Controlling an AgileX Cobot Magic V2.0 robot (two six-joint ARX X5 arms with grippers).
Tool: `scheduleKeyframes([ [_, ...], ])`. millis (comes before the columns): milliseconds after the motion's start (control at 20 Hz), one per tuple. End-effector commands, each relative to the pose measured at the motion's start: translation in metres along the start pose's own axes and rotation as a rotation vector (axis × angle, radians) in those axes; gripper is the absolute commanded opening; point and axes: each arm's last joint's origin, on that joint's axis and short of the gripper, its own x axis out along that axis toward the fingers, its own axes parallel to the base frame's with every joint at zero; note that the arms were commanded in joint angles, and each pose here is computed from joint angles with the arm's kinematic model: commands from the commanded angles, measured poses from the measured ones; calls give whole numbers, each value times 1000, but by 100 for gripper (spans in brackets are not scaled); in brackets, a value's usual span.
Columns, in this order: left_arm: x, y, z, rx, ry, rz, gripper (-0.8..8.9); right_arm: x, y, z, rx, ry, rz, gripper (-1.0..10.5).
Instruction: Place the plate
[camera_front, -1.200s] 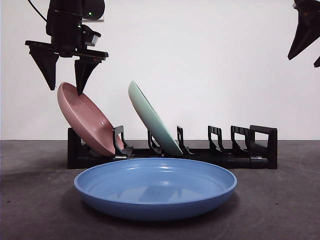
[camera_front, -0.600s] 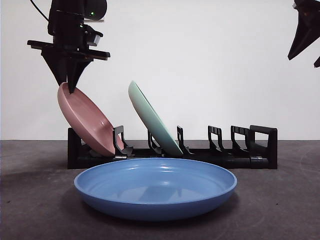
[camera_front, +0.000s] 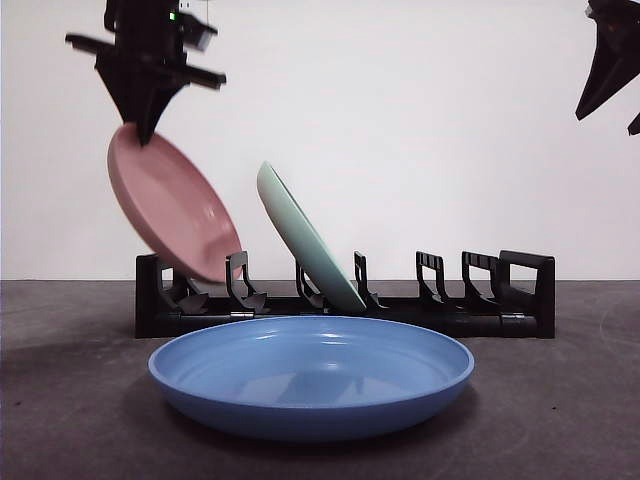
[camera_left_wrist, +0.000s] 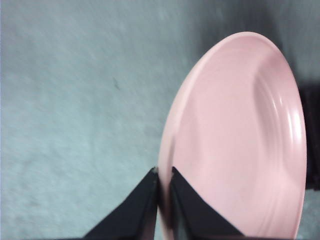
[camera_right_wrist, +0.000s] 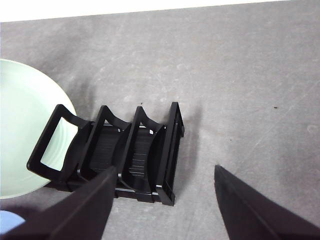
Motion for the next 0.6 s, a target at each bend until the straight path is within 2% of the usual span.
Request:
scheduleKeyframes([
  [50, -12, 1, 7, -13, -55, -8, 19, 1, 0, 5, 4, -14, 2, 303],
  [300, -43, 24, 3, -64, -126, 21, 19, 1, 0, 5, 4, -14, 2, 303],
  [600, -85, 72, -14, -180, -208, 63, 18, 1, 0, 5, 4, -13, 2, 304],
])
